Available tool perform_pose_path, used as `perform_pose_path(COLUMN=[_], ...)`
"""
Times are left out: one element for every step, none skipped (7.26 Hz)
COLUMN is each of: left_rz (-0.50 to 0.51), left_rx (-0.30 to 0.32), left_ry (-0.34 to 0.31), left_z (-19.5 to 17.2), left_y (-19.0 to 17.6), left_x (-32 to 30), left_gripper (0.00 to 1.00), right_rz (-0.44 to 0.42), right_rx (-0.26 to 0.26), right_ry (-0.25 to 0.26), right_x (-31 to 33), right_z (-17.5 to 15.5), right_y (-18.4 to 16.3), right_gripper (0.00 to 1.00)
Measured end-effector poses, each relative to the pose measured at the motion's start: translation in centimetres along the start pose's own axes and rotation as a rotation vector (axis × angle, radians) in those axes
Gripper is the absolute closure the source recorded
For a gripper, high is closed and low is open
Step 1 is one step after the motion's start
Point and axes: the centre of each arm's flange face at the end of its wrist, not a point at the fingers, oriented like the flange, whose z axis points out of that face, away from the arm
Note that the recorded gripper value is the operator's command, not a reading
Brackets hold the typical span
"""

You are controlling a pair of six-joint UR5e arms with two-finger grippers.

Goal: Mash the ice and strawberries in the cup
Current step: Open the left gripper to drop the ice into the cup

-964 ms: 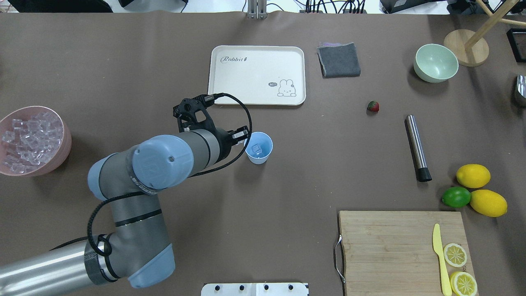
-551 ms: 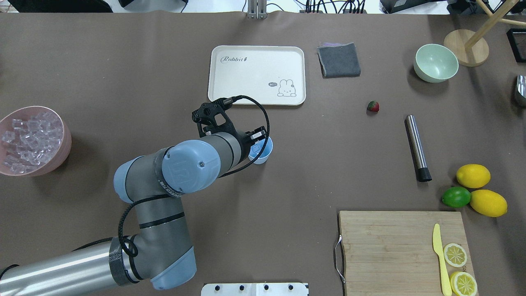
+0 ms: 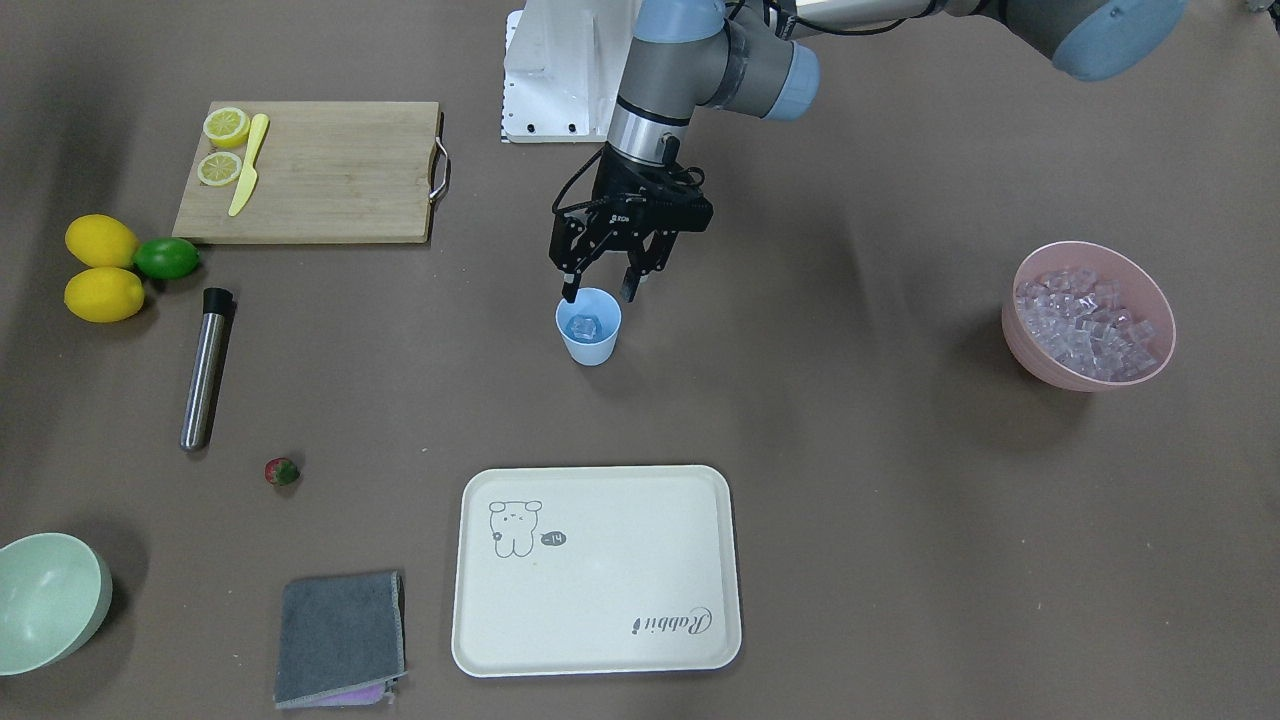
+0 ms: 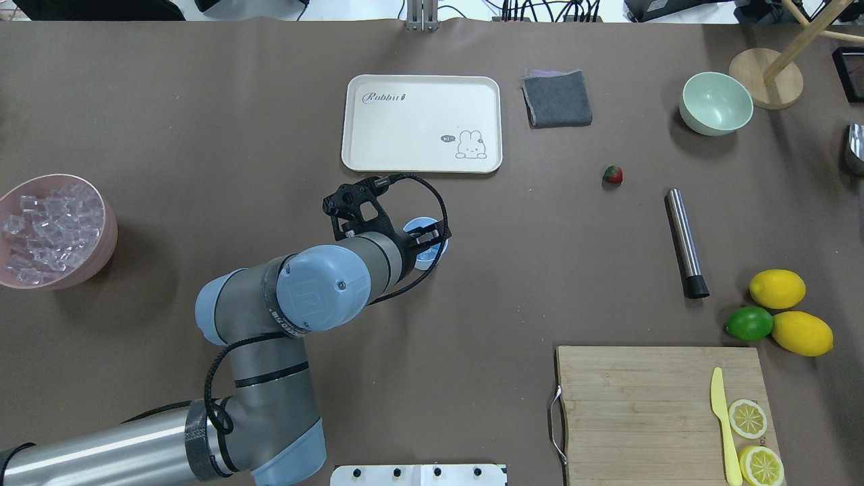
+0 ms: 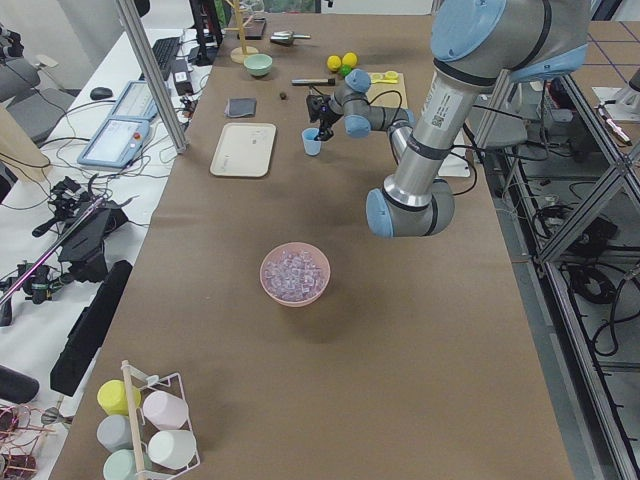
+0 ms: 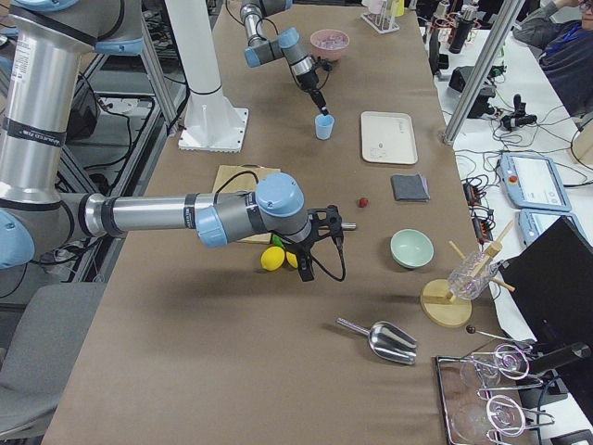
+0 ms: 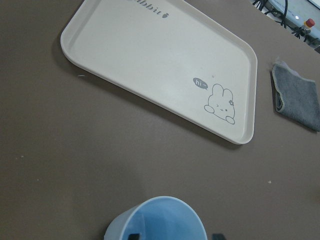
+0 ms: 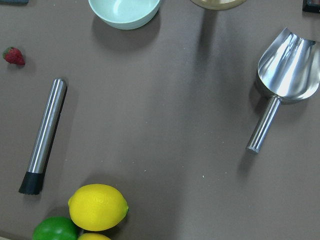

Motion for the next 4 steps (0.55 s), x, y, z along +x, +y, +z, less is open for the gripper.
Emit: perform_pose_path(left_rz=[0.047,0.117,0.197,0.273], left_rx=[-0.014,-0.045,-0.09,-0.144], left_ry=[-0.033,-0.076,-0.115,-0.148], left_z=[-0.3,-1.3,-2.6,-4.1], left_y=[0.2,-0.1,-1.4,-3.9], left_x=[-0.1,-0.3,-1.2,-3.2], left_gripper=[0.0,0.0,0.0,0.0], right_rz=[-0.011,-0.03,-0.047,-0.054], right_rx=[0.006,0.021,0.036,0.043], right_ry=[-0.001,-0.001,-0.003,-0.017], right_x=[-0.1,-0.3,-0.6,-0.9], right_z=[-0.1,-0.2,-0.4,-0.5], right_y=[-0.1,-0.3,-0.5,-0.6], right_gripper=[0.0,0.0,0.0,0.0])
